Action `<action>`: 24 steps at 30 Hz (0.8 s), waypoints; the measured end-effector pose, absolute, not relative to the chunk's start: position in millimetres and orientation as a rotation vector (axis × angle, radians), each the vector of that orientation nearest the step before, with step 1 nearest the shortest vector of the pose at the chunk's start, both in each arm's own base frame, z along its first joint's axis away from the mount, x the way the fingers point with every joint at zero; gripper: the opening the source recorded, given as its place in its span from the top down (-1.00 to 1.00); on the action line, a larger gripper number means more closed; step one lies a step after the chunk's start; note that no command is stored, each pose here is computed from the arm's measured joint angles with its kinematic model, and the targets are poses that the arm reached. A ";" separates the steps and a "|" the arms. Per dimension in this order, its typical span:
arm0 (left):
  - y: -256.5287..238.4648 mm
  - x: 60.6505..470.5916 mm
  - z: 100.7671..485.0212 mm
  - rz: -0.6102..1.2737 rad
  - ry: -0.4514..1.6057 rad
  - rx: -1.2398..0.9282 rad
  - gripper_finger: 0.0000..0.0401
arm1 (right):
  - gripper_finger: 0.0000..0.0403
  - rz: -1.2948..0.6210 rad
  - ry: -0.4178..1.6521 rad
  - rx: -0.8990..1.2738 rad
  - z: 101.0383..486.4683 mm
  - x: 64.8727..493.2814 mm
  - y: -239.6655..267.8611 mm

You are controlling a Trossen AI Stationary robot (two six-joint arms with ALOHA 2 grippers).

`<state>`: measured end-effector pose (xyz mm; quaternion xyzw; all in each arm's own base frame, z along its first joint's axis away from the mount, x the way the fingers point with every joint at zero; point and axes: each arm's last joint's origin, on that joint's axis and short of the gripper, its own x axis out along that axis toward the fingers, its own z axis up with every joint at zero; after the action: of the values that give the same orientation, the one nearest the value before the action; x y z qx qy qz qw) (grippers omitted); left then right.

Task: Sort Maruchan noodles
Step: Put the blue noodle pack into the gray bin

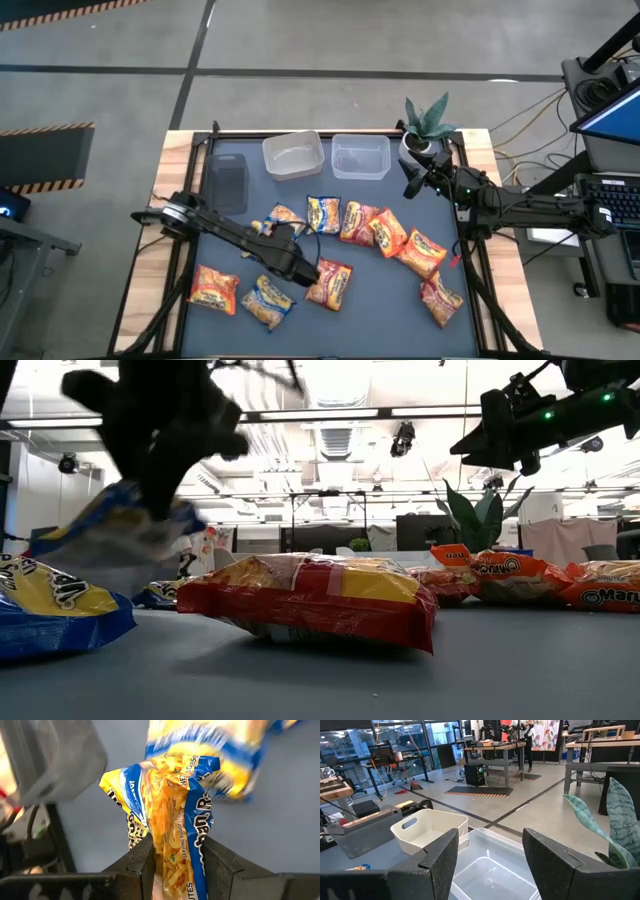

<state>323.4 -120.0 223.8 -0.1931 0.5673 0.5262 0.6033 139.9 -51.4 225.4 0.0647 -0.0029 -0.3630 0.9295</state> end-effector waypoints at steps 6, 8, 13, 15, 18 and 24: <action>-109.2 320.5 273.3 1.148 1.067 -0.464 0.48 | -0.04 -0.744 -0.006 0.133 225.4 139.9 -51.4; -103.7 318.9 290.3 1.119 0.959 -0.466 0.48 | -0.04 -0.744 -0.006 0.133 225.4 139.9 -51.4; -83.8 314.0 323.7 1.081 0.713 -0.450 0.48 | -0.04 -0.744 -0.007 0.134 225.4 139.9 -51.4; -72.8 312.5 333.8 1.073 0.652 -0.438 0.48 | -0.04 -0.744 -0.007 0.135 225.4 139.9 -51.4; -53.0 314.2 343.6 1.059 0.612 -0.424 0.48 | -0.04 -0.745 -0.007 0.135 225.4 139.9 -51.4; -1.3 322.5 351.0 1.091 0.608 -0.356 0.48 | -0.04 -0.746 -0.004 0.134 225.2 139.9 -51.4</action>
<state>322.5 -1.3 351.0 -0.1658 0.2833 0.5078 0.7965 139.9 -51.4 225.2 0.0655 -0.0021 -0.3640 0.9291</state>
